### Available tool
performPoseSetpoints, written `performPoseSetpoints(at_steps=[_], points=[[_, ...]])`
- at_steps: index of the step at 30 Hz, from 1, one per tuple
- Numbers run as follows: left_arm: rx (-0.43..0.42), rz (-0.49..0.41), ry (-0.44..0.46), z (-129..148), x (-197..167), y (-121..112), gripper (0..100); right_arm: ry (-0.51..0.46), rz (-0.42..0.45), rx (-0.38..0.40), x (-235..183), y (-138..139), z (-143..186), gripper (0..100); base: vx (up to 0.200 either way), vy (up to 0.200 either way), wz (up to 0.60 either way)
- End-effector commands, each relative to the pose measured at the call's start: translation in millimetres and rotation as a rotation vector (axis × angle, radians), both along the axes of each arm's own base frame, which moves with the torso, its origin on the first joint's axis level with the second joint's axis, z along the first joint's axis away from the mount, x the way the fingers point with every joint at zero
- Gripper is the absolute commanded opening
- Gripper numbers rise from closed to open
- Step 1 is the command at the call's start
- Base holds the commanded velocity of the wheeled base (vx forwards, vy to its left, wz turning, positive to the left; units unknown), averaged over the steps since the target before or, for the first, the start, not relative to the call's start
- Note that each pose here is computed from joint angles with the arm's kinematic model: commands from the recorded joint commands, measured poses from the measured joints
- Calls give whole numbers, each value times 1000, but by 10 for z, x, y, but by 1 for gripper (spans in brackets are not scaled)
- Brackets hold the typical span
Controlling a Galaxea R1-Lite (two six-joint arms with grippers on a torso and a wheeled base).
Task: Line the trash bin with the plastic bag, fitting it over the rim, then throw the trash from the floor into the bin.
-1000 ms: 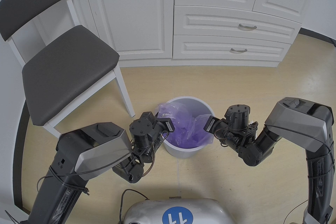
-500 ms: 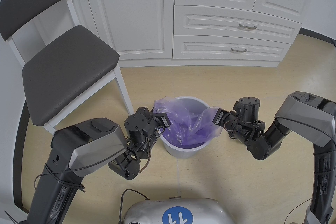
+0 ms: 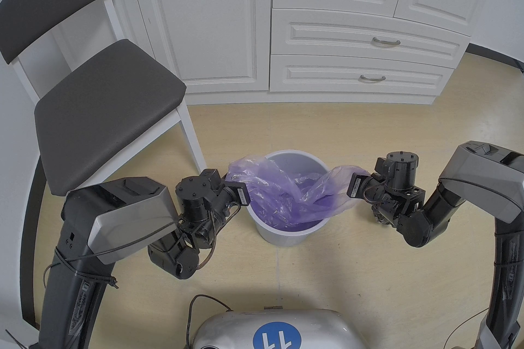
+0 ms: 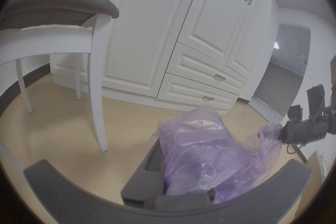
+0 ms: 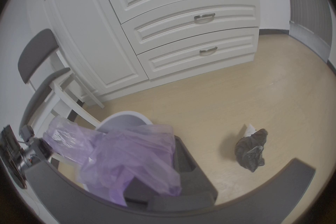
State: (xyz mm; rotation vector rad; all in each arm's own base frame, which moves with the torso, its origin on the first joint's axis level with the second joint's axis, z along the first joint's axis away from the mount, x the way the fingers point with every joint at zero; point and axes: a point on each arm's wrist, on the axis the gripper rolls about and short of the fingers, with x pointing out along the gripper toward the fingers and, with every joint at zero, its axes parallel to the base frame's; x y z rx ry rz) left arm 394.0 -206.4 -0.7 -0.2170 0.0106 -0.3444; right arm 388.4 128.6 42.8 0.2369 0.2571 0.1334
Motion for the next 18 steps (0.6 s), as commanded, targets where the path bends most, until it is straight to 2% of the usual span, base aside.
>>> performPoseSetpoints(at_steps=[1,7,18], points=[[28,15,9,35,-17,110,0,12,-14,-22,-14,-79,-24,0,0,0,0],[150,15,57,-27,-67,289,0,39,-29,-107,-51,-250,-88,0,0,0,0],[294,-26,97,-133,-217,436,0,95,23,-234,-259,-417,-123,0,0,0,0]])
